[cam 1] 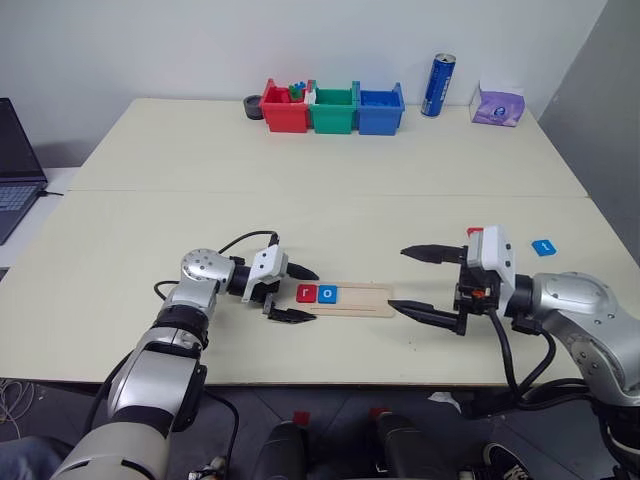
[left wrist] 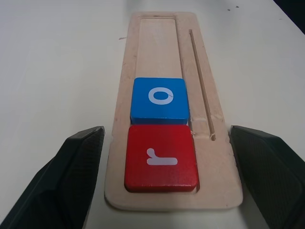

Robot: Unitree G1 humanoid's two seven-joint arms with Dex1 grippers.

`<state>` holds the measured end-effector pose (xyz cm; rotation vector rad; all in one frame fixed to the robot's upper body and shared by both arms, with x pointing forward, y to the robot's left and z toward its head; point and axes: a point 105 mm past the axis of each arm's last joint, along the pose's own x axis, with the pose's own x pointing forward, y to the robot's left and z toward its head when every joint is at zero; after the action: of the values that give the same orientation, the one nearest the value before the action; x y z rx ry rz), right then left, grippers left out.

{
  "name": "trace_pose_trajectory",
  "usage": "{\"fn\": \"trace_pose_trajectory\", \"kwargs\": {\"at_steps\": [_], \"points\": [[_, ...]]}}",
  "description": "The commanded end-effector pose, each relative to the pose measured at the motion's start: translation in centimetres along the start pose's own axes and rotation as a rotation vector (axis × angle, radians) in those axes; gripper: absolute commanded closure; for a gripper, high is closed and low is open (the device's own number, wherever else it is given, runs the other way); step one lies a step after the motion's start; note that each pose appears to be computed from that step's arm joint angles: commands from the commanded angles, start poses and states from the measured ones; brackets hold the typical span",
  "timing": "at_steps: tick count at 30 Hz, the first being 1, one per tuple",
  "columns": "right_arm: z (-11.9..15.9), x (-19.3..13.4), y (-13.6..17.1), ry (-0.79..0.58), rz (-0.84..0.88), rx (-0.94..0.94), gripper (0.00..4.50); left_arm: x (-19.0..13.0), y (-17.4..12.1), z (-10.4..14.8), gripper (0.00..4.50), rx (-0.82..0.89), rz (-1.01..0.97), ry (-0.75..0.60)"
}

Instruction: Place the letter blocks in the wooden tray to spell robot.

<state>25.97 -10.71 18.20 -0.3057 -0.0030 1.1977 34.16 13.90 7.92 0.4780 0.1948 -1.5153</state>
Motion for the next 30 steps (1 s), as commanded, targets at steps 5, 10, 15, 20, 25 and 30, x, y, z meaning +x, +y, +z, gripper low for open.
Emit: {"fn": "trace_pose_trajectory", "kwargs": {"at_steps": [5,10,15,20,25,30], "points": [[1.3,-0.3,-0.7,-0.038,-0.086,-0.013,0.00,-3.1,1.1,3.7,0.04,0.070,0.024,-0.029],[1.0,-1.1,-2.6,-0.028,-0.307,0.043,0.00,-4.1,1.1,6.8,0.04,0.071,0.089,-0.116],[-1.3,-2.3,-5.6,0.046,-0.653,0.102,0.00,-2.6,-0.2,8.8,0.04,0.040,0.179,-0.205],[-4.7,-2.3,-6.2,0.157,-0.892,0.223,0.00,-1.0,-3.0,9.3,0.04,-0.043,0.228,-0.263],[-5.9,-1.0,-6.8,0.188,-0.983,0.303,0.00,-0.8,-3.4,9.2,0.04,-0.058,0.270,-0.258],[-7.1,0.4,-7.4,0.212,-1.046,0.349,0.00,-0.8,-3.2,9.1,0.04,-0.073,0.304,-0.262]]}}
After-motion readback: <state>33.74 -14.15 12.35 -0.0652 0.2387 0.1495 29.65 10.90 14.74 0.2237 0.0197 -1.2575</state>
